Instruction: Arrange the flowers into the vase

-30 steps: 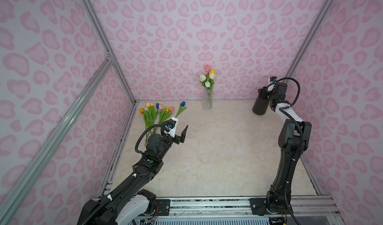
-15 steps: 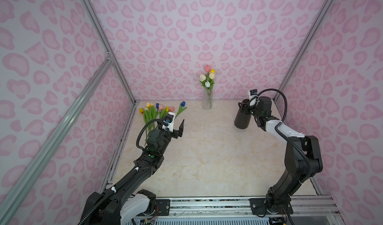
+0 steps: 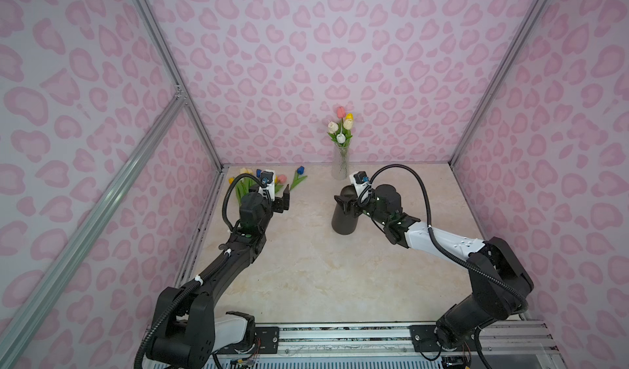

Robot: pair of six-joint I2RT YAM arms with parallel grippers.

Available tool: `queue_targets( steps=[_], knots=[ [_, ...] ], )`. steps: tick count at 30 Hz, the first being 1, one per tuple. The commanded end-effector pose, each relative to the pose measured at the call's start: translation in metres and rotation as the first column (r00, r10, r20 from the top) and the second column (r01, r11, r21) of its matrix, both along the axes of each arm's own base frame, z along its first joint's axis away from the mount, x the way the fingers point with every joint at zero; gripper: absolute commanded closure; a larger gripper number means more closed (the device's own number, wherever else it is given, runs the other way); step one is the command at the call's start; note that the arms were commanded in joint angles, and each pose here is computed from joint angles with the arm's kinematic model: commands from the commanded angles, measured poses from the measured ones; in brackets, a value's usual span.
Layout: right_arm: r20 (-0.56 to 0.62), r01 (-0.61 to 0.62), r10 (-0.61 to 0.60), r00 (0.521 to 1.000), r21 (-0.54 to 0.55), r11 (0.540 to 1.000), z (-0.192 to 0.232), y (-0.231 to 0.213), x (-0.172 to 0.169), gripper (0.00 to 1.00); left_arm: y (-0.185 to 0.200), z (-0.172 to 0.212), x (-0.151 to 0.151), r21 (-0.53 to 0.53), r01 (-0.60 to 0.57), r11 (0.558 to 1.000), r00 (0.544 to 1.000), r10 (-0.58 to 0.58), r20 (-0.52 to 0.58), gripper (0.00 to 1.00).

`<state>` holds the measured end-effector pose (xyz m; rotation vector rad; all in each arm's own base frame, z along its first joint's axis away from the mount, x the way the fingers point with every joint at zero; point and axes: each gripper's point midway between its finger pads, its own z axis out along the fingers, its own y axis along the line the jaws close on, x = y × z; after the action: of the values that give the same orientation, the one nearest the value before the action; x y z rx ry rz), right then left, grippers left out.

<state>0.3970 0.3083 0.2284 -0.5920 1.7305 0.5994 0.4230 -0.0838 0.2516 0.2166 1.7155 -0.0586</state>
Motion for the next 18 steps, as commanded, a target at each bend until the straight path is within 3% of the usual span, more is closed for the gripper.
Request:
queue_targets(
  steps=[1,8,18],
  knots=[
    [0.148,-0.024,0.016,0.989,0.053,0.998,0.035,0.022,-0.002,0.62,0.008,-0.018,0.012,0.007,-0.024,1.0,0.995,0.025,-0.101,0.15],
    [0.148,-0.116,0.112,0.983,0.015,0.993,0.019,0.053,-0.017,0.61,0.017,-0.058,0.04,0.074,-0.043,0.996,0.957,0.062,-0.282,0.19],
    [0.11,-0.187,0.179,0.978,0.065,0.98,0.005,0.072,-0.024,0.59,-0.003,-0.115,0.075,0.153,0.059,0.987,0.86,0.028,-0.51,0.24]
  ],
)
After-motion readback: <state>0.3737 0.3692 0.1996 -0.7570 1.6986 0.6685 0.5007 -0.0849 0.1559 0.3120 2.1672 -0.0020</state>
